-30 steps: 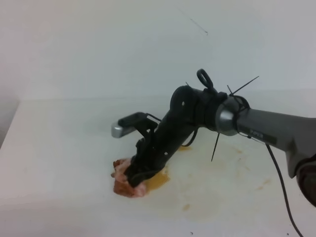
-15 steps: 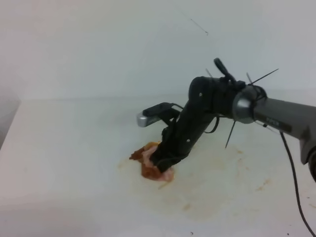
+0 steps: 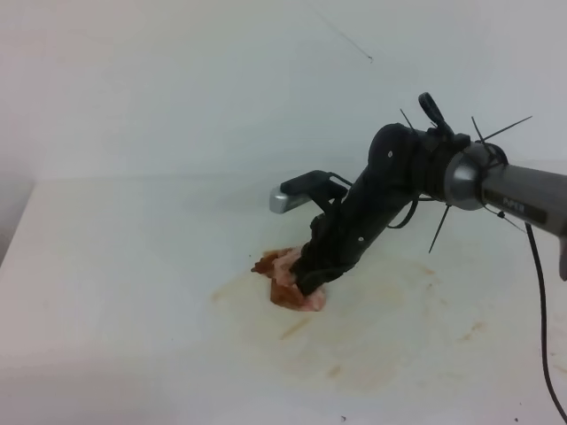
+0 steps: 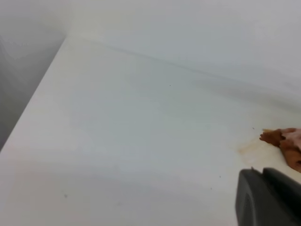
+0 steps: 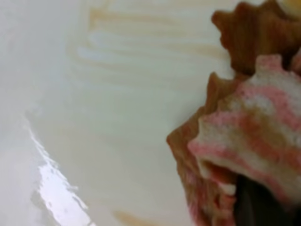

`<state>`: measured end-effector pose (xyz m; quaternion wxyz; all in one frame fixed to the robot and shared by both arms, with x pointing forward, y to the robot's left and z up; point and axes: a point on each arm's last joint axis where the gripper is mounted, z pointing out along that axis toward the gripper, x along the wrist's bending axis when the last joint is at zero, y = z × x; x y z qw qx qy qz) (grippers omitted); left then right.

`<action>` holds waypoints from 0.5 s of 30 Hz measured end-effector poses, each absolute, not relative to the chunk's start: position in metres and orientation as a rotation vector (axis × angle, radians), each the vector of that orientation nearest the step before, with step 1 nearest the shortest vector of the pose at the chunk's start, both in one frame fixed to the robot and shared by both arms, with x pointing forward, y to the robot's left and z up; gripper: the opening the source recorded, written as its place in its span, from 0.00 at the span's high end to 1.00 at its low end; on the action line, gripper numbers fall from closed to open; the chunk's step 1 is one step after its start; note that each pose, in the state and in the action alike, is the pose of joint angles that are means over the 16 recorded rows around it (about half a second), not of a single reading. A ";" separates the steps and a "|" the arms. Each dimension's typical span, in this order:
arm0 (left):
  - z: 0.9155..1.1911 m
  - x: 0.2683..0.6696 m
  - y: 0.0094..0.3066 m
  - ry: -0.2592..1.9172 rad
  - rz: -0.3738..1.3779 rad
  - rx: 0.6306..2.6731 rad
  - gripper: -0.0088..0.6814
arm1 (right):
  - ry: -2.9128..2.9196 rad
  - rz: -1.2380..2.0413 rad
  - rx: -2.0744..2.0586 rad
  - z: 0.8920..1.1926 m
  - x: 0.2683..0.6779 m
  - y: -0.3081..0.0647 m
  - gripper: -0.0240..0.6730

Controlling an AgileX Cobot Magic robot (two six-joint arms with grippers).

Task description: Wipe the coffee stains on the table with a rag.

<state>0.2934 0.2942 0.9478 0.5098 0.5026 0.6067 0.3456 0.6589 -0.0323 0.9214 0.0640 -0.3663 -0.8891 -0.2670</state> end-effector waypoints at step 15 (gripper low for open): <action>0.948 0.293 0.294 1.461 0.832 1.210 0.99 | -2.586 -1.119 -1.117 0.938 0.674 -0.016 0.97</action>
